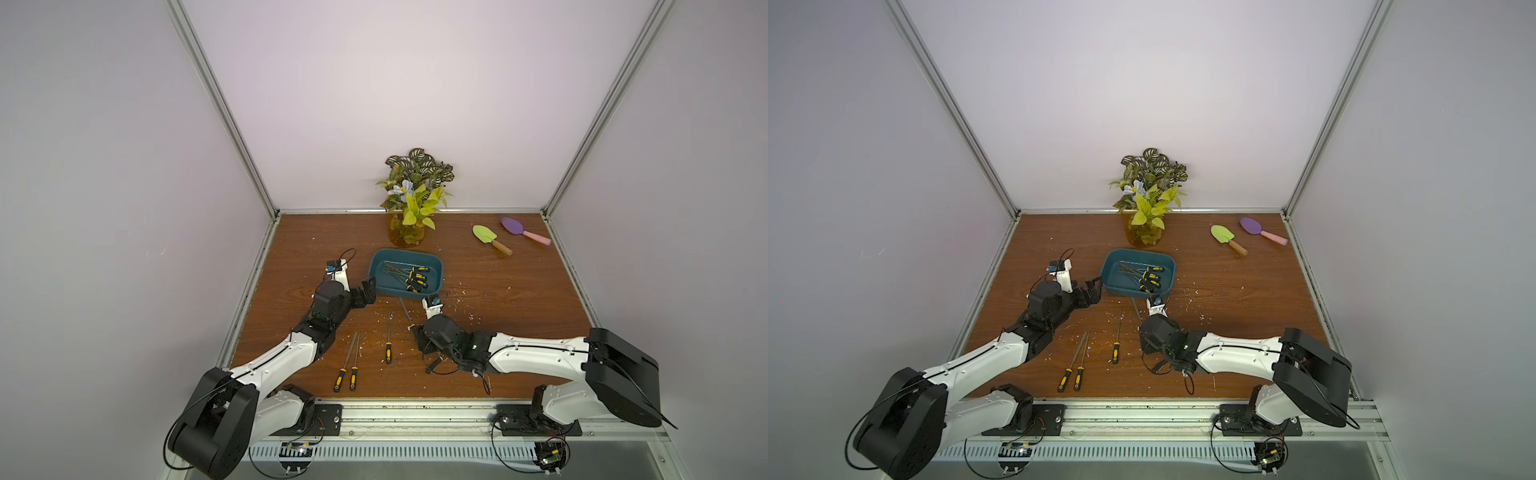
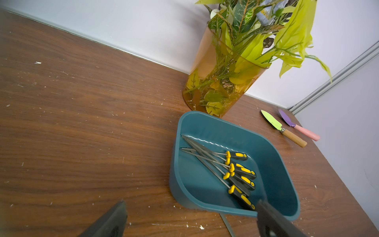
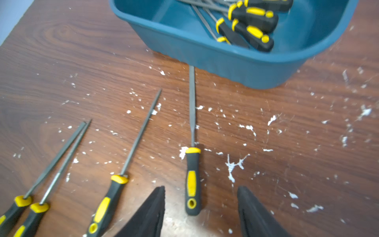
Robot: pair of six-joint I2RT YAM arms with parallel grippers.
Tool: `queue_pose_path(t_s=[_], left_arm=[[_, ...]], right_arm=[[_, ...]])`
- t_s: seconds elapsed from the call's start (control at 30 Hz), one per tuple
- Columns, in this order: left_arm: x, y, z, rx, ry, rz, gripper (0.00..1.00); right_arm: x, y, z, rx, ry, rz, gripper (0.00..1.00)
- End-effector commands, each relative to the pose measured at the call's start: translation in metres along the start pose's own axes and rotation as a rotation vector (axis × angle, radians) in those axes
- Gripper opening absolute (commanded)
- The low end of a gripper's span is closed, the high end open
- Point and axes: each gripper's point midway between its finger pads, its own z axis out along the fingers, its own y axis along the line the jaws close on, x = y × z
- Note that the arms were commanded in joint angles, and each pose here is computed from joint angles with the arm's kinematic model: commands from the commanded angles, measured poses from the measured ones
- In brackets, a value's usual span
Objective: Put the file tool into the storage box
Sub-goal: Pick up the file tool from the center of the board.
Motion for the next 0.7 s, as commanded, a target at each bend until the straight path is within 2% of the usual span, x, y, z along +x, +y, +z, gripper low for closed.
queue_pose_path(t_s=[0.0, 0.17, 0.47, 0.67], left_arm=[[-0.012, -0.003, -0.003, 0.013, -0.032, -0.003, 1.00], [-0.012, -0.006, -0.004, 0.027, -0.030, -0.010, 1.00], [-0.007, -0.004, 0.000, 0.023, -0.016, -0.012, 1.00], [-0.007, -0.005, 0.000, 0.027, -0.016, -0.017, 1.00]], right_arm=[[0.015, -0.016, -0.021, 0.134, 0.024, -0.035, 0.61], [0.045, -0.028, -0.038, 0.222, 0.062, -0.024, 0.61], [0.070, -0.012, -0.037, 0.163, 0.092, -0.004, 0.61], [0.077, -0.024, -0.037, 0.189, 0.094, 0.013, 0.62]])
